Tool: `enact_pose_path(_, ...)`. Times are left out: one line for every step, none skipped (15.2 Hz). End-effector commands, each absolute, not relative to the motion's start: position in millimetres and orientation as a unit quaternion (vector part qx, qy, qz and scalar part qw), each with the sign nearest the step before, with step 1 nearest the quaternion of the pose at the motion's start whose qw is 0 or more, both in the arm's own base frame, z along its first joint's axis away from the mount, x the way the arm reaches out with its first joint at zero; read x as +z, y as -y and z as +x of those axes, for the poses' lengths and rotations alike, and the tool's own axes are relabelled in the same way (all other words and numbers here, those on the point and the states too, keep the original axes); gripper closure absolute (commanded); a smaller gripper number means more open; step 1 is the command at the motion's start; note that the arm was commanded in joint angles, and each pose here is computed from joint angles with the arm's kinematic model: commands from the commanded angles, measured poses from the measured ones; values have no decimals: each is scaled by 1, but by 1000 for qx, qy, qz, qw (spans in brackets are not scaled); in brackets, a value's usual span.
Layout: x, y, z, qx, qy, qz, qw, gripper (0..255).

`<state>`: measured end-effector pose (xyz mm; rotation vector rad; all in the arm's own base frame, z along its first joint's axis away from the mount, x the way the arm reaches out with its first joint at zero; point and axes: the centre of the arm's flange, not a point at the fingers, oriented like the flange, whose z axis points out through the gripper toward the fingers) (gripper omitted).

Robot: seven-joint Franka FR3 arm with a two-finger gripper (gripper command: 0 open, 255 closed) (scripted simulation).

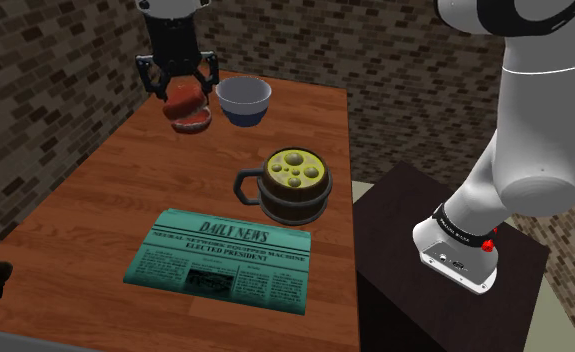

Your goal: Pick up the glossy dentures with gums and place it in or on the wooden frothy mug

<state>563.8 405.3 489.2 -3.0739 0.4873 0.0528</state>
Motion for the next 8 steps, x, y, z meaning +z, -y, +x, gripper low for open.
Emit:
enact_pose_path(493, -398, 553, 17, -157, -987, 14, 255)
enact_pose_path(493, -390, 542, 17, -157, -987, 14, 255)
enact_pose_path(493, -382, 532, 17, -157, -987, 14, 255)
enact_pose_path(493, -375, 521, 17, -157, -987, 14, 255)
enact_pose_path(493, -367, 510, 17, -157, -987, 14, 255)
enact_pose_path(494, -359, 499, 17, -157, -987, 14, 255)
enact_pose_path(494, -351, 489, 17, -157, -987, 14, 255)
enact_pose_path(494, -344, 478, 17, -157, -987, 14, 255)
